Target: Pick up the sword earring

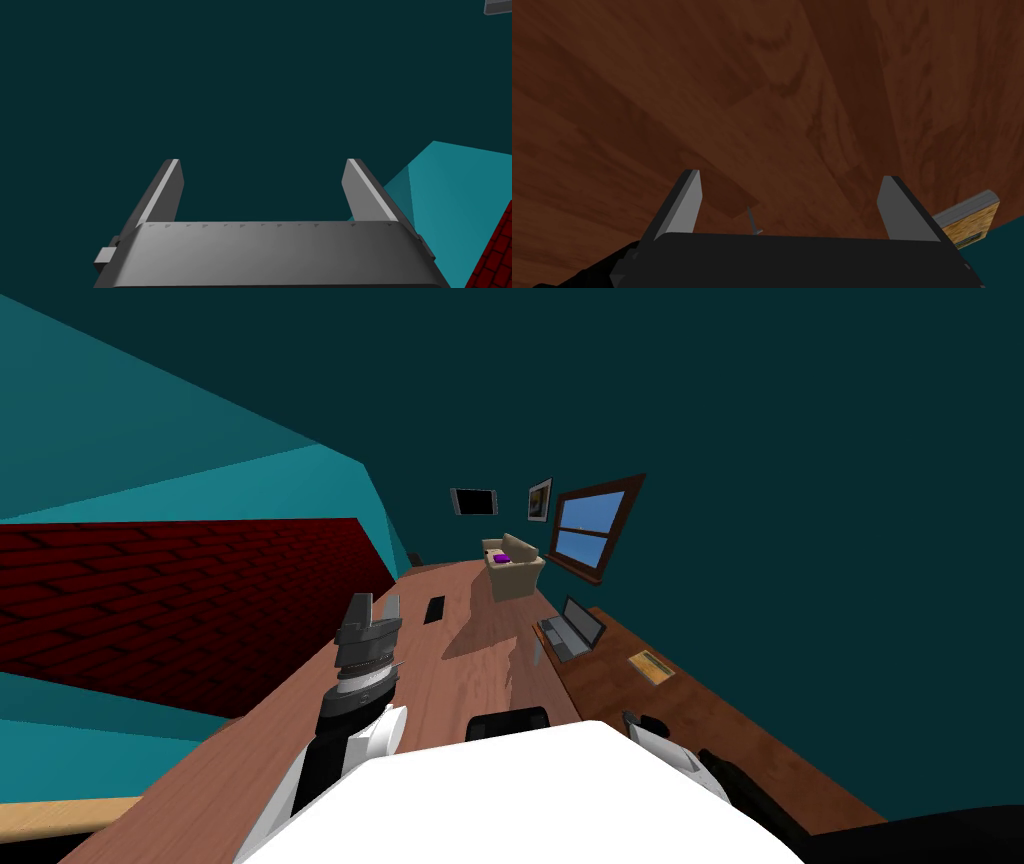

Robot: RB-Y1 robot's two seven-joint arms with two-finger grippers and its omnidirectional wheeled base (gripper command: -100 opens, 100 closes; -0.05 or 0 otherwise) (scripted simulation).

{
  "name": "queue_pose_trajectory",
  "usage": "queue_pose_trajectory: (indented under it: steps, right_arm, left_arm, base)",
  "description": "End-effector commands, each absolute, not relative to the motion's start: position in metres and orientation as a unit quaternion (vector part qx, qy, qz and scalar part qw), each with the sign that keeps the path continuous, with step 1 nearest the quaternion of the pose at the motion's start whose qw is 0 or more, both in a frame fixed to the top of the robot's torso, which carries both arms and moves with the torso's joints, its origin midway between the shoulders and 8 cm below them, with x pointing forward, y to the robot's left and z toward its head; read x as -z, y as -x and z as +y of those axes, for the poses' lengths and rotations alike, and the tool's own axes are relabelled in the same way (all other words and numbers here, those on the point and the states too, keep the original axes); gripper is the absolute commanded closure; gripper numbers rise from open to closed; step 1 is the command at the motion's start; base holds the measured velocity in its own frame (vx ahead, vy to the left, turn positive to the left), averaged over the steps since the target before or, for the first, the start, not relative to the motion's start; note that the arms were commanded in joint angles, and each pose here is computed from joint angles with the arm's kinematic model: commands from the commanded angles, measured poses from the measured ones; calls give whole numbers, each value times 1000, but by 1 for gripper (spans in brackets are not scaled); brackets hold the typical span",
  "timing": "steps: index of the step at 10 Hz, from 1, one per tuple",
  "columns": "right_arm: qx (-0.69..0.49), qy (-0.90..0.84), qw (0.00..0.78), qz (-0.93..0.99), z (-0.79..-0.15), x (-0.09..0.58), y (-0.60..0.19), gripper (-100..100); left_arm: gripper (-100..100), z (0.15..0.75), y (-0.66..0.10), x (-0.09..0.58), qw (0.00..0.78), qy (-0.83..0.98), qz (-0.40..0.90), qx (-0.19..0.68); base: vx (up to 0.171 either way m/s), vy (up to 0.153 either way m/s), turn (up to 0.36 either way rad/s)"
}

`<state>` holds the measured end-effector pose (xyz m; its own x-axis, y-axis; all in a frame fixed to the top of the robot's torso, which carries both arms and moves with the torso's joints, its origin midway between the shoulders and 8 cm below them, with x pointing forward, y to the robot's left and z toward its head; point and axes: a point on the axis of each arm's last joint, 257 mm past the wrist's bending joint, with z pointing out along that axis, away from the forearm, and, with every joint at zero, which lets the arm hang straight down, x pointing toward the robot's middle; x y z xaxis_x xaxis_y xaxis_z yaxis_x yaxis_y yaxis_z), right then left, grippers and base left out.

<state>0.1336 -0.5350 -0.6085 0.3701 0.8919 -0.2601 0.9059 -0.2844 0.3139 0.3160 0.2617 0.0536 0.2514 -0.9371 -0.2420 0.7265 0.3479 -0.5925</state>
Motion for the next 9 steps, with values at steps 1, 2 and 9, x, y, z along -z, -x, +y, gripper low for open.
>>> queue_pose_trajectory:
  steps: [1,2,9]
  right_arm:
    - [22,-804,200,559,-537,611,-126,-100]
    - [37,-814,180,552,-538,616,-110,-100]
    - [98,-848,90,513,-536,629,-40,-100]
  left_arm:
    - [0,262,-316,-54,769,184,286,541]
    - [0,262,-316,-54,769,184,286,541]
    - [0,262,-316,-54,769,184,286,541]
  base:
    - [9,-11,2]
    - [18,-23,130]
    - [32,-47,93]
